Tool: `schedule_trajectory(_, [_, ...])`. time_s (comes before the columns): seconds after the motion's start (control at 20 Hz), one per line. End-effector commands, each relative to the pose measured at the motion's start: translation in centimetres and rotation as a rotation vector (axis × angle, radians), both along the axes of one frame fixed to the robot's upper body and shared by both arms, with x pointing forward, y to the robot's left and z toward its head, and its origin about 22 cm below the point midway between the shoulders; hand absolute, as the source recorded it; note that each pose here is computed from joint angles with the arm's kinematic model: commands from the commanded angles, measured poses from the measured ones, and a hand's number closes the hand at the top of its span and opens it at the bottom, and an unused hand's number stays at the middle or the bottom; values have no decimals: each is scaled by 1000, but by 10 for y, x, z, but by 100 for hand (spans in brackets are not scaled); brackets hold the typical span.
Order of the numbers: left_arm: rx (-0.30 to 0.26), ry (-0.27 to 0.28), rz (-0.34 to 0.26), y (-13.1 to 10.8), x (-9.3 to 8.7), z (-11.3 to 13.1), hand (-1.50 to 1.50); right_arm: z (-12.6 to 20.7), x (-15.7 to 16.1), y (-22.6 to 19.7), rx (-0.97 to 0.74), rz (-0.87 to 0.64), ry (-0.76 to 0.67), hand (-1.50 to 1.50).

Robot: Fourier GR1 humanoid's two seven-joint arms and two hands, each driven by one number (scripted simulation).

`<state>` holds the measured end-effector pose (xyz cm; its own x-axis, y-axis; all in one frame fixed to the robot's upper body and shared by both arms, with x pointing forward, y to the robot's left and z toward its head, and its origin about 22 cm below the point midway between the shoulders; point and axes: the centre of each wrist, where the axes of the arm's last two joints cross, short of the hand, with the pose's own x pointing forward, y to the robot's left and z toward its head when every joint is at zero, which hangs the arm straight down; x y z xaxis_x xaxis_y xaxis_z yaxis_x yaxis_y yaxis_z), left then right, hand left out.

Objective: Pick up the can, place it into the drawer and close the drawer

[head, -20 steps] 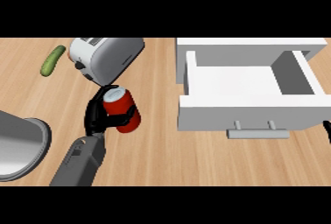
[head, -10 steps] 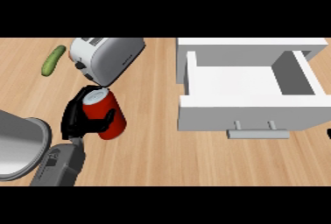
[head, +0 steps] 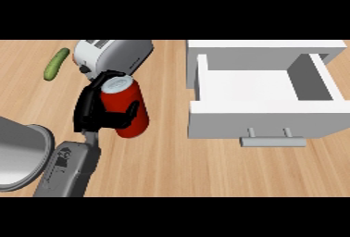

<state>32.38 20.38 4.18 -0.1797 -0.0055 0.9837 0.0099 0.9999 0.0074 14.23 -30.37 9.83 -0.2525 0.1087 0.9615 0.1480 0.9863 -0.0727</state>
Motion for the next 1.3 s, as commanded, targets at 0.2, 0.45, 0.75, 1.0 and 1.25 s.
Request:
schedule_trajectory(0.2, [22, -19, -81, -60, 12, 68, 150, -7, 4, -9, 9, -5, -8, -150])
schedule_trajectory(0.45, [45, -29, -82, -108, 32, 101, 150, 10, -8, -4, 14, 4, 3, -150])
schedule_trajectory(0.75, [63, -66, -107, -143, 52, 154, 150, -2, -5, -2, -5, -10, 5, -150])
schedule_trajectory(1.0, [82, -55, -118, -174, 61, 170, 150, -2, 1, 5, -1, 7, -3, -150])
schedule_trajectory(1.25, [91, -59, -109, -183, 79, 185, 150, 5, 1, -7, 3, -7, 4, -150])
